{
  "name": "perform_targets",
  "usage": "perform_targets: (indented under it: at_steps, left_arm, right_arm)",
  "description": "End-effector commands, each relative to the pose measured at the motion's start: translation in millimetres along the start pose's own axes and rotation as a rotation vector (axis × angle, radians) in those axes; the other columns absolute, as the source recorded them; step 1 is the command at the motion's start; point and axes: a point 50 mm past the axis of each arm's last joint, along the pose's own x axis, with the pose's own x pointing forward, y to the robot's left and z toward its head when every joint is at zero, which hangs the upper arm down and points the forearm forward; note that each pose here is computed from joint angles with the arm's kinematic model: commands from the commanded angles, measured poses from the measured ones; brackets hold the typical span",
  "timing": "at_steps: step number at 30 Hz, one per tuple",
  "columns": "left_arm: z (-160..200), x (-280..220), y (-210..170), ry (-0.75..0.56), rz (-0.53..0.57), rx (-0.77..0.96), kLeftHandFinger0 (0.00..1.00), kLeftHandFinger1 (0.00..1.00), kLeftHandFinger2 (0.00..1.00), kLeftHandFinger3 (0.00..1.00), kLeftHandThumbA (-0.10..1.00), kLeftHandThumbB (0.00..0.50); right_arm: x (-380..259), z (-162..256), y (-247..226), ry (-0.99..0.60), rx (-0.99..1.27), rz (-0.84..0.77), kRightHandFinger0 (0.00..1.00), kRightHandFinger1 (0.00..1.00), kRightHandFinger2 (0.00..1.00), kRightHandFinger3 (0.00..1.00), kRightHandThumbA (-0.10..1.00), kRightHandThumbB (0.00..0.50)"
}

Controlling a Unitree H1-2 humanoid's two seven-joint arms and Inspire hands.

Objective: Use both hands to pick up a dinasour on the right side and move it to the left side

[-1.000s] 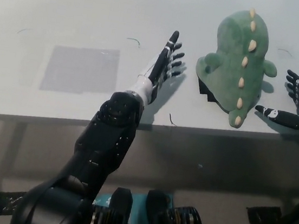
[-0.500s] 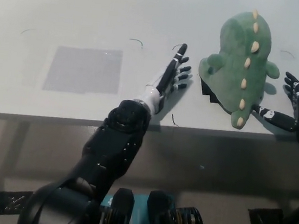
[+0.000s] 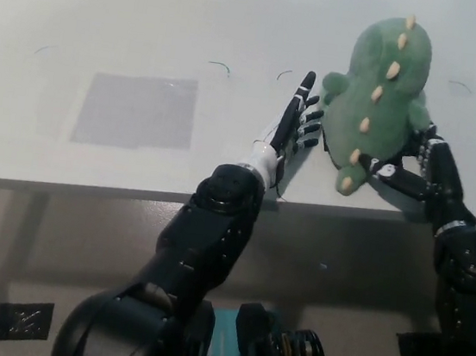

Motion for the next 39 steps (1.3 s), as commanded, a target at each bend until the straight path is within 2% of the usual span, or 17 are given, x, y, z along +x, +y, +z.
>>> perform_targets:
  at_steps: [1, 2, 3, 5, 6, 8, 11, 14, 19, 24, 26, 30, 37, 38, 39]
  left_arm:
    - [21, 6, -57, -0.004, -0.095, 0.025, 1.00, 1.00, 1.00, 1.00, 1.00, 0.386]
    - [20, 5, -58, -0.011, -0.102, 0.028, 1.00, 1.00, 1.00, 1.00, 1.00, 0.389]
    - [21, 6, -60, -0.018, -0.120, 0.028, 1.00, 1.00, 1.00, 1.00, 1.00, 0.370]
    - [20, 6, -65, -0.017, -0.137, 0.007, 1.00, 1.00, 1.00, 1.00, 1.00, 0.308]
    - [22, 6, -69, -0.035, -0.164, 0.026, 1.00, 1.00, 1.00, 1.00, 1.00, 0.279]
    - [25, 6, -68, -0.044, -0.166, 0.039, 1.00, 1.00, 1.00, 1.00, 1.00, 0.269]
    - [28, 8, -67, -0.048, -0.174, 0.049, 1.00, 1.00, 1.00, 1.00, 1.00, 0.291]
    - [30, 9, -63, -0.044, -0.166, 0.056, 1.00, 1.00, 1.00, 1.00, 1.00, 0.289]
    - [25, 7, -64, -0.026, -0.173, 0.039, 1.00, 1.00, 1.00, 1.00, 1.00, 0.291]
    - [26, 8, -62, -0.035, -0.171, 0.046, 1.00, 1.00, 1.00, 1.00, 1.00, 0.288]
    - [27, 8, -60, -0.034, -0.163, 0.049, 1.00, 1.00, 1.00, 1.00, 1.00, 0.291]
    - [26, 9, -54, -0.026, -0.160, 0.037, 1.00, 1.00, 1.00, 1.00, 1.00, 0.292]
    - [16, 7, -39, 0.009, -0.131, 0.034, 1.00, 1.00, 1.00, 1.00, 1.00, 0.322]
    - [11, 5, -35, 0.021, -0.121, 0.016, 1.00, 1.00, 1.00, 1.00, 1.00, 0.327]
    - [9, 5, -34, 0.022, -0.118, 0.015, 1.00, 1.00, 1.00, 1.00, 1.00, 0.327]
  right_arm:
    - [8, 31, 19, -0.074, 0.032, 0.016, 1.00, 1.00, 1.00, 1.00, 1.00, 0.084]
    - [7, 31, 21, -0.086, 0.028, 0.020, 1.00, 1.00, 1.00, 1.00, 1.00, 0.081]
    - [6, 32, 23, -0.100, 0.031, 0.025, 1.00, 1.00, 1.00, 1.00, 1.00, 0.060]
    - [5, 35, 30, -0.112, 0.035, 0.041, 1.00, 1.00, 1.00, 1.00, 1.00, 0.057]
    - [7, 36, 36, -0.121, 0.036, 0.037, 1.00, 1.00, 1.00, 1.00, 1.00, 0.021]
    - [9, 38, 37, -0.123, 0.037, 0.034, 1.00, 1.00, 1.00, 1.00, 1.00, 0.023]
    - [10, 40, 38, -0.125, 0.047, 0.026, 1.00, 1.00, 1.00, 1.00, 1.00, 0.009]
    - [13, 41, 40, -0.145, 0.049, 0.026, 1.00, 1.00, 1.00, 1.00, 1.00, 0.001]
    - [7, 38, 40, -0.138, 0.054, 0.010, 1.00, 1.00, 1.00, 1.00, 1.00, 0.033]
    - [9, 37, 41, -0.141, 0.060, 0.010, 1.00, 1.00, 1.00, 1.00, 1.00, 0.016]
    - [11, 37, 44, -0.139, 0.065, 0.011, 1.00, 1.00, 1.00, 1.00, 1.00, 0.033]
    - [14, 36, 48, -0.130, 0.050, 0.020, 1.00, 1.00, 1.00, 1.00, 1.00, 0.036]
    - [14, 29, 64, -0.105, 0.038, 0.026, 1.00, 1.00, 1.00, 1.00, 1.00, 0.033]
    - [14, 27, 69, -0.082, 0.026, 0.034, 1.00, 1.00, 1.00, 1.00, 1.00, 0.062]
    - [13, 26, 71, -0.078, 0.022, 0.035, 1.00, 1.00, 1.00, 1.00, 1.00, 0.064]
